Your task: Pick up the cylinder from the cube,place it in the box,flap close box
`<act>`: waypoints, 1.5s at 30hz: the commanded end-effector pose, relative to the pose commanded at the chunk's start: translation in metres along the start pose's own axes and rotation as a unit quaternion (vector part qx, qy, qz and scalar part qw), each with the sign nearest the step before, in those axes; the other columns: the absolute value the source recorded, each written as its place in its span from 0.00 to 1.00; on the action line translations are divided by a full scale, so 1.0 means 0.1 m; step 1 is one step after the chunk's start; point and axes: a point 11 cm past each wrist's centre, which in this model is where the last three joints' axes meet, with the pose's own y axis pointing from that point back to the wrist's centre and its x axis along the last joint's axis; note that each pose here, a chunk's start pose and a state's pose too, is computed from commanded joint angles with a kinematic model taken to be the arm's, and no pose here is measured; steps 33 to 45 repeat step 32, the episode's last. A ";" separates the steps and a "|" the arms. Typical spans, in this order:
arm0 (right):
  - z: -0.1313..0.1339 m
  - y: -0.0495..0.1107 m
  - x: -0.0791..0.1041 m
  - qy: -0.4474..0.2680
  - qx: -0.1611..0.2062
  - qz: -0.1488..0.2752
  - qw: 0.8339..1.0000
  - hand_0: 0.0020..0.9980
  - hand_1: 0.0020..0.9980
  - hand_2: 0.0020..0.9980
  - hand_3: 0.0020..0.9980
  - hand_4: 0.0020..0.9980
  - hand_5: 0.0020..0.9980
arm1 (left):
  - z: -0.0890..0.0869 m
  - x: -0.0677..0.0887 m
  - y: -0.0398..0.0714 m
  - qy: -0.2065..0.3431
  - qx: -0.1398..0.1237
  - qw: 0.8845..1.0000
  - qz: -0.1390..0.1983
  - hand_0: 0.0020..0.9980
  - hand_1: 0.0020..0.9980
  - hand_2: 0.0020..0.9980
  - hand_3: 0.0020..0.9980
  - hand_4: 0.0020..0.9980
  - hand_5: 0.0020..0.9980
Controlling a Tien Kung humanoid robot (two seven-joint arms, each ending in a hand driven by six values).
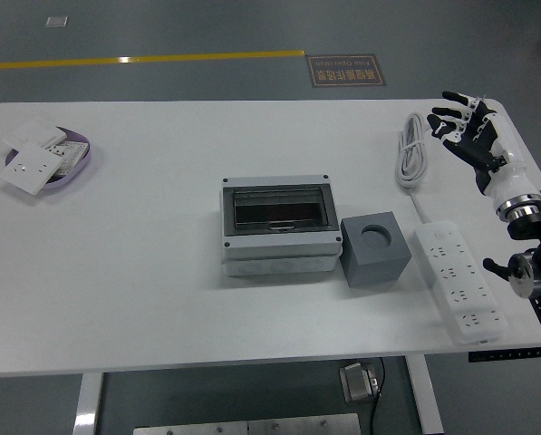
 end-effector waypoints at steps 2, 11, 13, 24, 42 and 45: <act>-0.01 -0.01 0.00 0.004 -0.002 0.000 1.000 0.65 0.64 0.66 0.71 0.83 0.25 | 0.01 0.00 0.00 0.001 -0.002 1.000 0.000 0.58 0.63 0.59 0.61 0.75 0.18; 0.09 -0.06 -0.03 0.046 -0.035 -0.001 0.998 0.66 0.65 0.67 0.71 0.83 0.25 | -0.05 -0.01 0.00 0.001 0.004 1.000 0.000 0.58 0.62 0.59 0.61 0.75 0.18; 0.11 -0.08 -0.04 0.053 -0.043 -0.004 0.998 0.66 0.65 0.67 0.71 0.83 0.25 | -0.05 -0.01 0.00 0.001 0.004 1.000 0.000 0.58 0.62 0.59 0.61 0.75 0.18; 0.13 -0.13 -0.18 0.109 -0.068 -0.041 0.991 0.67 0.65 0.67 0.67 0.83 0.26 | -0.05 -0.02 0.00 0.001 0.004 1.000 -0.002 0.58 0.62 0.59 0.61 0.75 0.18; 0.06 -0.19 -0.31 0.102 -0.049 -0.054 0.992 0.69 0.66 0.67 0.64 0.85 0.28 | -0.06 -0.03 0.00 0.007 0.003 1.000 -0.002 0.58 0.62 0.58 0.61 0.74 0.18; 0.06 -0.19 -0.31 0.102 -0.049 -0.054 0.992 0.69 0.66 0.67 0.64 0.85 0.28 | -0.06 -0.03 0.00 0.007 0.003 1.000 -0.002 0.58 0.62 0.58 0.61 0.74 0.18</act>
